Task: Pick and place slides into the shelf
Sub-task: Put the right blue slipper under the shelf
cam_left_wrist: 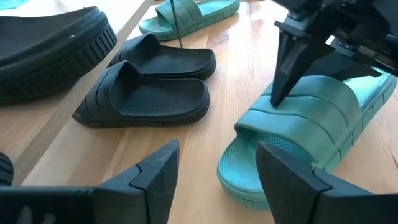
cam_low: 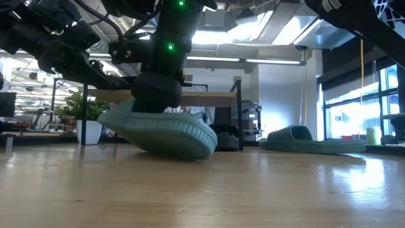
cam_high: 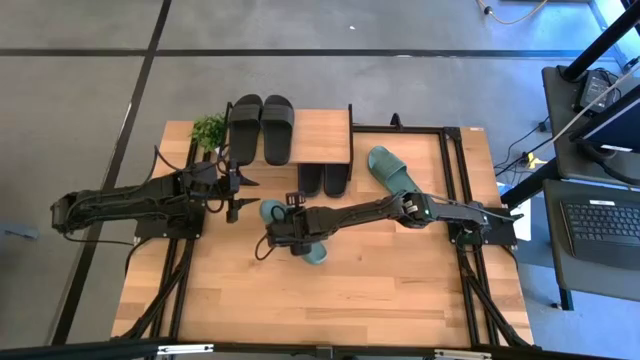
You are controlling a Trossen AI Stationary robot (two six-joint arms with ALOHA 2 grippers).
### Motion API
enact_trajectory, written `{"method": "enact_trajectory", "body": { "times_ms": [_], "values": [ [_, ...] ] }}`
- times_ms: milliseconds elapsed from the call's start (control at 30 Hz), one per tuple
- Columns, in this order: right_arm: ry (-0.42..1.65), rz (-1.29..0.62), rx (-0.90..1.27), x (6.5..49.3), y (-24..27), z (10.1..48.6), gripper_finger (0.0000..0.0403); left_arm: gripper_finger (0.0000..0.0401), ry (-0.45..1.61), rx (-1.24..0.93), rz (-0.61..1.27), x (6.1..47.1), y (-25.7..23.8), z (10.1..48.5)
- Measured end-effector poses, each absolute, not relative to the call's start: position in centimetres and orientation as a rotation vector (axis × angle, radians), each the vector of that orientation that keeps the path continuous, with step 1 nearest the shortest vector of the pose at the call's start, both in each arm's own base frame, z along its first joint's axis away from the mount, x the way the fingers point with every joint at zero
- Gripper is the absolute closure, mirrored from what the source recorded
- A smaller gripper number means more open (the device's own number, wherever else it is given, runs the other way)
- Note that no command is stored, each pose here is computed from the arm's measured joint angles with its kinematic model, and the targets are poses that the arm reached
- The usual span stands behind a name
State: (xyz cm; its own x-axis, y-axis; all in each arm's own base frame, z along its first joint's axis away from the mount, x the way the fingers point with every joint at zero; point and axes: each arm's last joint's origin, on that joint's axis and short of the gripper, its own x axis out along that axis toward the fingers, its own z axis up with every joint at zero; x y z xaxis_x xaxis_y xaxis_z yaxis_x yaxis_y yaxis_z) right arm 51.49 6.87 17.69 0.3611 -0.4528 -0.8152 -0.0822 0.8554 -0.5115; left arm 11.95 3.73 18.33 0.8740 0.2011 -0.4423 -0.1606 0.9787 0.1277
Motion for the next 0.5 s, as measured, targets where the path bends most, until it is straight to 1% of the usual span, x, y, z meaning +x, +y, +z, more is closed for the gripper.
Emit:
{"method": "enact_trajectory", "body": {
  "times_ms": [133, 500],
  "values": [
    [1.193, -0.203, -0.484, 51.54, 7.0, 17.63, 0.0295, 0.0197, 0.471, 0.088, 0.188, 11.95, 3.72, 18.33],
    [1.208, -0.19, -0.479, 51.42, 7.03, 17.51, 0.0212, 0.0197, 0.483, 0.086, 0.187, 11.9, 3.71, 18.23]
  ]
}}
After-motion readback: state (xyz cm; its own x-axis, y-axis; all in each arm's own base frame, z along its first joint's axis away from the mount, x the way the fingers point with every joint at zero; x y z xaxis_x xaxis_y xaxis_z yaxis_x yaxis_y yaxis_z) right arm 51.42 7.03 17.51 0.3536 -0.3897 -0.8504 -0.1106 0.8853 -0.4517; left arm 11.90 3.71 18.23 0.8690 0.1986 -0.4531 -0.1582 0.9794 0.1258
